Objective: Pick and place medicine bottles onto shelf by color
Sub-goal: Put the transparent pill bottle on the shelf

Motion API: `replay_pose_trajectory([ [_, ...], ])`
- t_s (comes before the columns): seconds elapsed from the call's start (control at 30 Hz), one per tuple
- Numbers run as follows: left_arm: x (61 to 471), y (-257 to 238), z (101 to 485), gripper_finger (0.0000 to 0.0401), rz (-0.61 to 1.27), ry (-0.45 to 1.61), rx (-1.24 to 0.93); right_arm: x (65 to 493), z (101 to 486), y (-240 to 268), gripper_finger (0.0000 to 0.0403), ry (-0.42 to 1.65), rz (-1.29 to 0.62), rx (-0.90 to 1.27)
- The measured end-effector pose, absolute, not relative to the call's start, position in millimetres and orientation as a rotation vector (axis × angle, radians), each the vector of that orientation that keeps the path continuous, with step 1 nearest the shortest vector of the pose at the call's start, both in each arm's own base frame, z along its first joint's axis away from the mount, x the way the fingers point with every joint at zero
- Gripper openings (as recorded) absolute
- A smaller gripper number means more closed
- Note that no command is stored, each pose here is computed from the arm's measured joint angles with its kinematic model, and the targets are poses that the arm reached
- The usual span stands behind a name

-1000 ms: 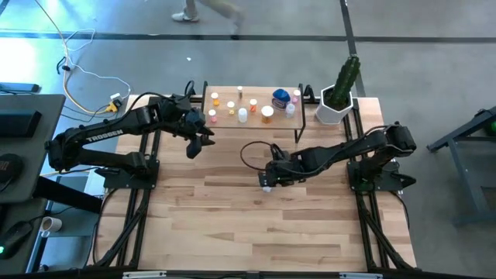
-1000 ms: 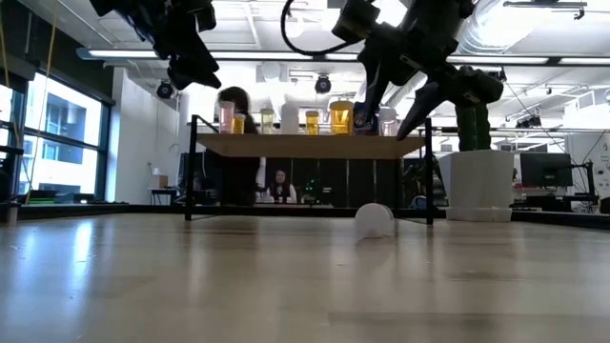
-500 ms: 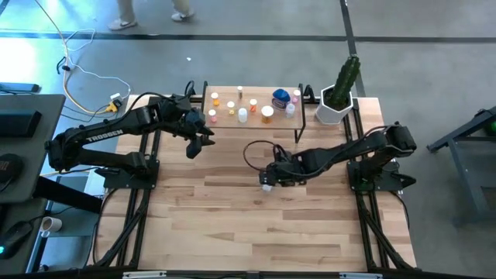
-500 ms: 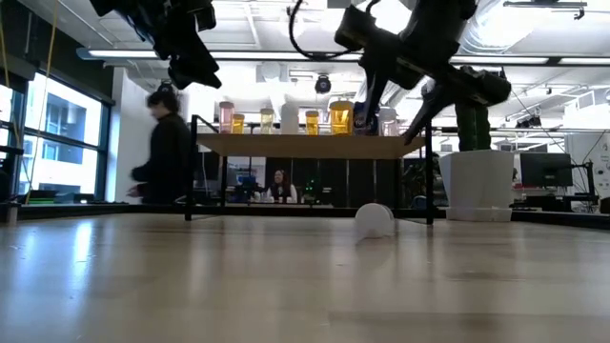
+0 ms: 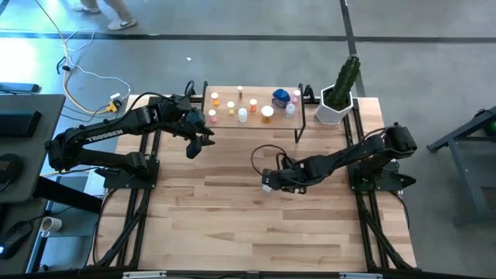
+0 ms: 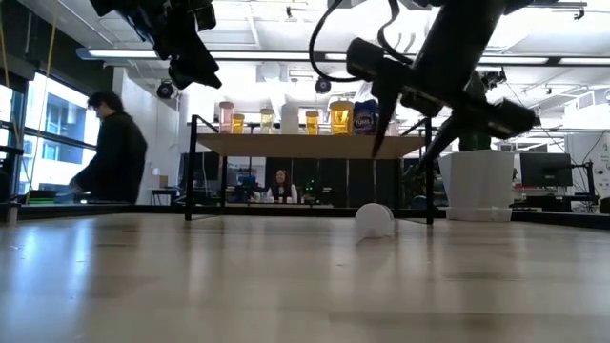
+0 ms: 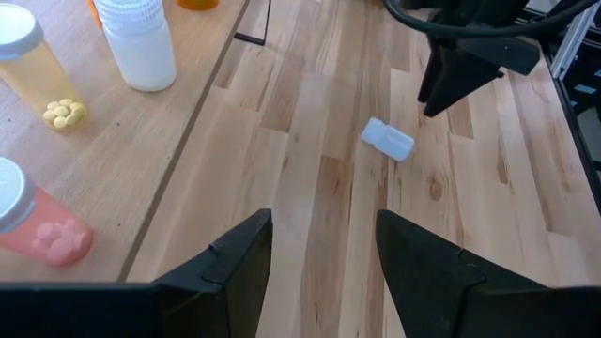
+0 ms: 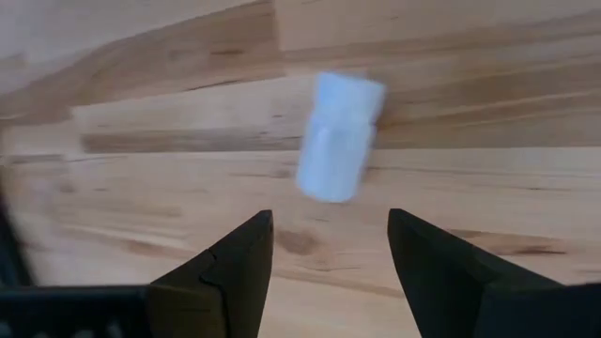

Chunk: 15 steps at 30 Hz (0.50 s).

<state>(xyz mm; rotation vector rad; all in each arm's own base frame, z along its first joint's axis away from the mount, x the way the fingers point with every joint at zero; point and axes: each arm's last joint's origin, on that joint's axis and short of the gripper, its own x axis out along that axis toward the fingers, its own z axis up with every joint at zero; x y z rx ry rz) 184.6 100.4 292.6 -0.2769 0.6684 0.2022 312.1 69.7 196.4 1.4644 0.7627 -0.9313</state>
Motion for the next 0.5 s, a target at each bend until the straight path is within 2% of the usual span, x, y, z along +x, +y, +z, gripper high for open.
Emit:
replay_pose_trajectory([
  [0.27,185,100,293,0.0181,0.202,0.668,-0.278,320,195,62,0.0202,0.695,-0.86,1.524],
  [0.5,185,100,293,0.0181,0.206,0.667,-0.288,337,221,66,0.0202,0.612,-0.715,1.507],
])
